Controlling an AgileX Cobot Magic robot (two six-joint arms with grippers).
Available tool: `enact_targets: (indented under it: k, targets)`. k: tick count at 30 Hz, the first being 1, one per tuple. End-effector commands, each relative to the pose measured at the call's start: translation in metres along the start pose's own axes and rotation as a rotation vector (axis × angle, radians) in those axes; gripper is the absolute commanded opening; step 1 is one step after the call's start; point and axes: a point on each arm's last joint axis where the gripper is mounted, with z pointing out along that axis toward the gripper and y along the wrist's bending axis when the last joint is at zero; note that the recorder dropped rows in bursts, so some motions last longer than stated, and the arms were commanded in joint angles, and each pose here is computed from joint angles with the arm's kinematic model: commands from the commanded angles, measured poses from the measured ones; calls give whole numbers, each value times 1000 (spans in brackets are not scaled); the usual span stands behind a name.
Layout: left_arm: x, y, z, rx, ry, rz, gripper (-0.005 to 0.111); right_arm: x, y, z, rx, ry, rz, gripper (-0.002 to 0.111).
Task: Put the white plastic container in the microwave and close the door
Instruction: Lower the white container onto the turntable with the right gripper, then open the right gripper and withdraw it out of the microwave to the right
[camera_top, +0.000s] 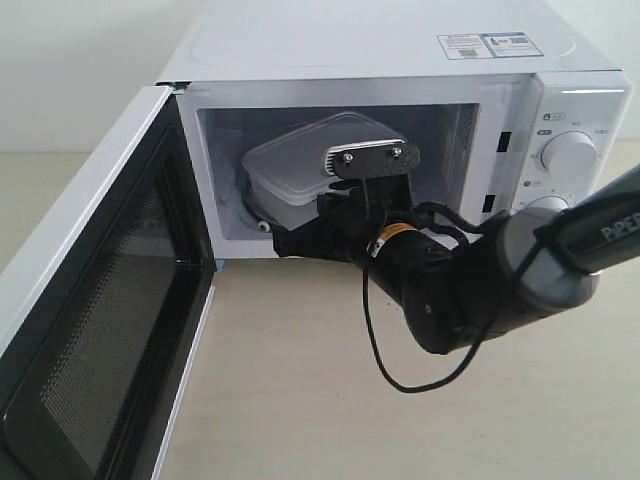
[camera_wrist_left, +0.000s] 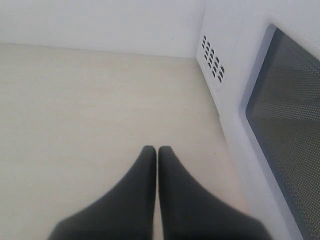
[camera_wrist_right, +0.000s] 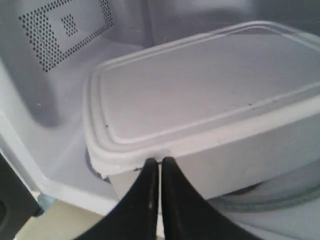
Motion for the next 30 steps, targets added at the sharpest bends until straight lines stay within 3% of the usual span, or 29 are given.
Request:
enact_targets:
  k: [1, 11, 15, 23, 30]
  targets:
    - [1, 0, 0, 0, 0, -5, 4, -5, 5, 17, -17, -22, 14, 1]
    - [1, 0, 0, 0, 0, -5, 4, -13, 9, 30, -24, -56, 41, 1]
    - [1, 0, 0, 0, 0, -5, 4, -8, 10, 22, -33, 76, 45, 1]
    - [1, 0, 0, 0, 0, -5, 4, -31, 22, -48, -101, 119, 41, 1]
    - [1, 0, 0, 0, 0, -5, 4, -38, 17, -114, -153, 412, 37, 1]
